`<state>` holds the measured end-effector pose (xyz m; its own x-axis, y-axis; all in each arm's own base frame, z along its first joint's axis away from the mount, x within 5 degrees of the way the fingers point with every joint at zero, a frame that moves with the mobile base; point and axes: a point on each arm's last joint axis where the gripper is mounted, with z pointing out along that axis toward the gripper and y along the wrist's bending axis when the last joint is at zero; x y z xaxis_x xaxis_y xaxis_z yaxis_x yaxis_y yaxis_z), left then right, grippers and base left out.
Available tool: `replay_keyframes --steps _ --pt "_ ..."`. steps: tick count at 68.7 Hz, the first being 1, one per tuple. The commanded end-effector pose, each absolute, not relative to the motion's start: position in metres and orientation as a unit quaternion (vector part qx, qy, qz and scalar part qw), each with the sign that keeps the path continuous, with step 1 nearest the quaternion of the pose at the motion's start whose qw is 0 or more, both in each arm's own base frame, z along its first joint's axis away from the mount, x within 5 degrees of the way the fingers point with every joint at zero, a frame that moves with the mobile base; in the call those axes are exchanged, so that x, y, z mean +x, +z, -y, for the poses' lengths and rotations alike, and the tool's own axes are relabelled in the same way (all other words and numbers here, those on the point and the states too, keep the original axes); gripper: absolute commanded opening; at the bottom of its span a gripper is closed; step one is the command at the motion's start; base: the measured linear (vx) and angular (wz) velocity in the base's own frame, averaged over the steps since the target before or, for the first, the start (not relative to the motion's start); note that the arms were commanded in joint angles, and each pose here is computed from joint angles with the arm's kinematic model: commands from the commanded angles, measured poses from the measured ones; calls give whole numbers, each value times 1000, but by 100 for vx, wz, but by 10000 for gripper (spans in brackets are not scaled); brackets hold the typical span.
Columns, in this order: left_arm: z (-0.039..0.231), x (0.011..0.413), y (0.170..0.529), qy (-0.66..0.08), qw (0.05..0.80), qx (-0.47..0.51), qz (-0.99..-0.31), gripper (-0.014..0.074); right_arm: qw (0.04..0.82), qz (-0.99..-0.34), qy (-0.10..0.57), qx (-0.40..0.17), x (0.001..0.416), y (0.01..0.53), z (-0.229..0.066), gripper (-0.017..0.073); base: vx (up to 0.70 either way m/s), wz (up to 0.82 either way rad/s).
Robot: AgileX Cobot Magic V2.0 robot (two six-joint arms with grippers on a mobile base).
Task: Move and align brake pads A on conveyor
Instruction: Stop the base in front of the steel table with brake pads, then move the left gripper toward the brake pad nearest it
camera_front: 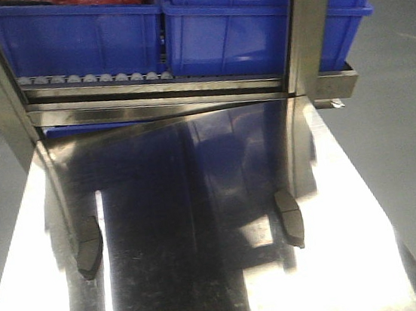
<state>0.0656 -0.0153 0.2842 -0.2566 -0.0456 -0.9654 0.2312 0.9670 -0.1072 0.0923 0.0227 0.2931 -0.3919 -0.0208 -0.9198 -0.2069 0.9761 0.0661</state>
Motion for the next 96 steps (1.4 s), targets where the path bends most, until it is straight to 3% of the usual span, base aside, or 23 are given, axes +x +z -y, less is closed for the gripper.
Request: replay_keyframes --steps 1,96 --pt "17 66 298 -127 640 66 -755 -5 585 -803 86 -72 95 307 -23 -8 5 26" --pt "17 66 299 -128 642 66 -753 18 585 -803 86 -72 95 307 -23 -8 1 4"
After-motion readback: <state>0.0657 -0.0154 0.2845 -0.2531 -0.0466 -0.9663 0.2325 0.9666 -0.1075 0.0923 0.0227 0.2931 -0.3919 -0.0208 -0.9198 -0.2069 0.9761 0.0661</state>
